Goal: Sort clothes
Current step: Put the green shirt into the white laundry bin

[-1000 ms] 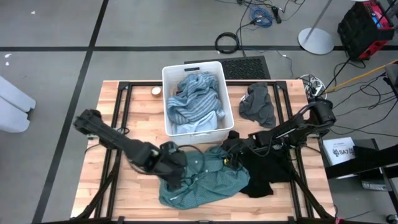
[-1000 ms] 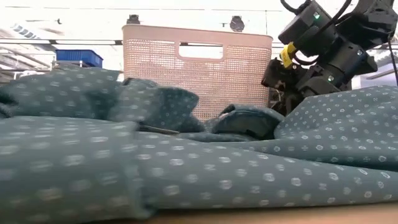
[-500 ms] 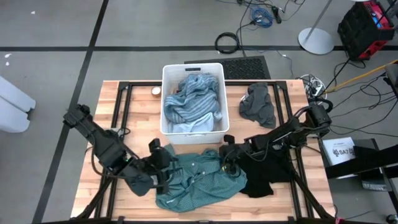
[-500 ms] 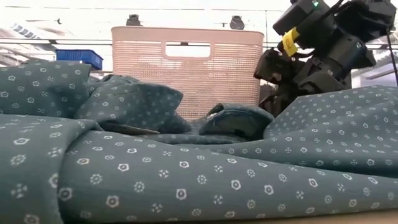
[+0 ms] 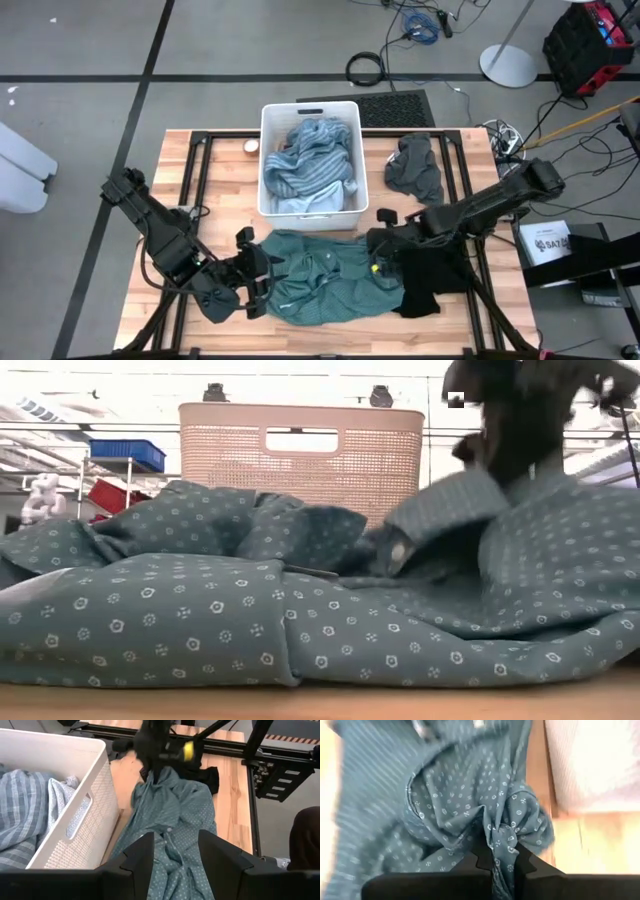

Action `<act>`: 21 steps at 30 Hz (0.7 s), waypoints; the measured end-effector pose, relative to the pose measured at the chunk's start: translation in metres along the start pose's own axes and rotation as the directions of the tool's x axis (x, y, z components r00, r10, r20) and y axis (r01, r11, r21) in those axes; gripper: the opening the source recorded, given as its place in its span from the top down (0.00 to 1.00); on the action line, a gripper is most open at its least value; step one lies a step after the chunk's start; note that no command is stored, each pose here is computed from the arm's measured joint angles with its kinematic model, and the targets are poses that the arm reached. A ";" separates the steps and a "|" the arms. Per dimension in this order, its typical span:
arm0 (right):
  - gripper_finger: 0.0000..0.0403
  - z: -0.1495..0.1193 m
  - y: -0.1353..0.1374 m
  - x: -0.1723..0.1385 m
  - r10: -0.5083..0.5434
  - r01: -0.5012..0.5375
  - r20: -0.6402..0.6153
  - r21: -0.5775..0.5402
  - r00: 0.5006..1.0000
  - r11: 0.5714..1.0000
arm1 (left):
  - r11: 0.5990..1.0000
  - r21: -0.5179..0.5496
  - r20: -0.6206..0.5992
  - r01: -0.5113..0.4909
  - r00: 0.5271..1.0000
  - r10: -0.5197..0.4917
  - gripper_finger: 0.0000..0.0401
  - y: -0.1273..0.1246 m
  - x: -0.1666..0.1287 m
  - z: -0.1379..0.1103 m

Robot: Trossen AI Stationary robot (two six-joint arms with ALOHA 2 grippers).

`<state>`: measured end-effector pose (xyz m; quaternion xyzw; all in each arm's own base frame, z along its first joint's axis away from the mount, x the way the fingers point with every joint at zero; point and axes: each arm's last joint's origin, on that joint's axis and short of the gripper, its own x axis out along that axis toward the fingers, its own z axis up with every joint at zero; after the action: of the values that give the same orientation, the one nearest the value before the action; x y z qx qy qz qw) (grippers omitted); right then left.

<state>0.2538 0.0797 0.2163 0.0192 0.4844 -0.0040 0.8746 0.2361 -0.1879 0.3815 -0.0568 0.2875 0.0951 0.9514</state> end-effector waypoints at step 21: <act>0.99 0.081 0.057 0.077 0.220 -0.330 0.559 0.101 0.799 0.939 | 0.999 0.050 0.010 0.007 1.000 -0.007 0.59 -0.004 -0.004 -0.002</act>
<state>0.3651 0.1342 0.1957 0.1724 0.2077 0.0713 0.9602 0.2327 -0.1923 0.3818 -0.0336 0.2847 0.0848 0.9543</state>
